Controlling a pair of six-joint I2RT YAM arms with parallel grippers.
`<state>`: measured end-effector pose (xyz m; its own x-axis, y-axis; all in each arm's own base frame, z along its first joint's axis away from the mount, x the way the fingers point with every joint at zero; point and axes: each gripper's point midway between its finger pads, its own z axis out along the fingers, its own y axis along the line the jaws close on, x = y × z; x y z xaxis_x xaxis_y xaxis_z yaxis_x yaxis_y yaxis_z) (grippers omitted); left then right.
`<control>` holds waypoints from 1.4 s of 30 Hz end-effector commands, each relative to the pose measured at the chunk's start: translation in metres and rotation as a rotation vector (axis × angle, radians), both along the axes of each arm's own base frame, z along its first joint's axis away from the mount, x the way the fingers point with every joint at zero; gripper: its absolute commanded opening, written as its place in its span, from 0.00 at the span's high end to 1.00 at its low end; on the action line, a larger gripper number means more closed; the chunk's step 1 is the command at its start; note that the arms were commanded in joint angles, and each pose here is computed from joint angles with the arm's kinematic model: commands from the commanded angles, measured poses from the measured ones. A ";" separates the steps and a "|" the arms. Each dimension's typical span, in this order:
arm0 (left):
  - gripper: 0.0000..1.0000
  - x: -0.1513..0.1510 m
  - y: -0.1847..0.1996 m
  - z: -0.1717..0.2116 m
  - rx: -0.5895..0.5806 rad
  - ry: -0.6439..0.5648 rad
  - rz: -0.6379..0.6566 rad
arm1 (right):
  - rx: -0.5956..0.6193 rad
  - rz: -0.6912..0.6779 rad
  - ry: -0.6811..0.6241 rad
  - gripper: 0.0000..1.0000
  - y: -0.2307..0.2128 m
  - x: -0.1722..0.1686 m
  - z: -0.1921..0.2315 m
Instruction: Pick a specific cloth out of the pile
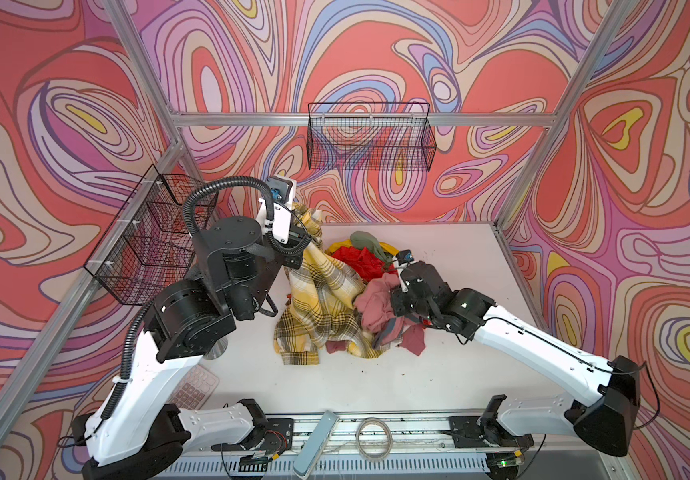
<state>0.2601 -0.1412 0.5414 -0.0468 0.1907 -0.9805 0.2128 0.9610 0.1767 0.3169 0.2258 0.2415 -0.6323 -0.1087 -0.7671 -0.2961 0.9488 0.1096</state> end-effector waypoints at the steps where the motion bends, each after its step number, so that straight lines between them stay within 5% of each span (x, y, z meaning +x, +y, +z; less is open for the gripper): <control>1: 1.00 -0.004 0.005 0.039 -0.042 -0.098 0.011 | -0.046 -0.041 -0.035 1.00 -0.016 0.038 -0.005; 9: 1.00 -0.026 -0.005 0.142 -0.058 -0.353 -0.036 | -0.140 -0.050 0.132 0.99 -0.016 0.077 -0.102; 14: 1.00 -0.018 -0.015 0.154 -0.006 -0.384 -0.020 | -0.087 -0.020 0.108 0.28 -0.008 0.077 -0.091; 20: 1.00 -0.011 -0.030 0.130 0.011 -0.324 -0.057 | 0.037 0.118 -0.078 0.02 0.004 0.059 0.014; 24: 1.00 -0.011 -0.043 0.109 -0.031 -0.280 -0.120 | 0.172 0.346 -0.116 0.01 0.043 0.032 0.050; 33: 1.00 -0.012 -0.047 0.087 -0.088 -0.222 -0.153 | 0.287 0.713 -0.183 0.02 0.144 -0.023 0.054; 42: 1.00 -0.006 -0.032 0.067 -0.081 -0.169 -0.101 | 0.400 0.835 -0.186 0.03 0.187 -0.046 0.055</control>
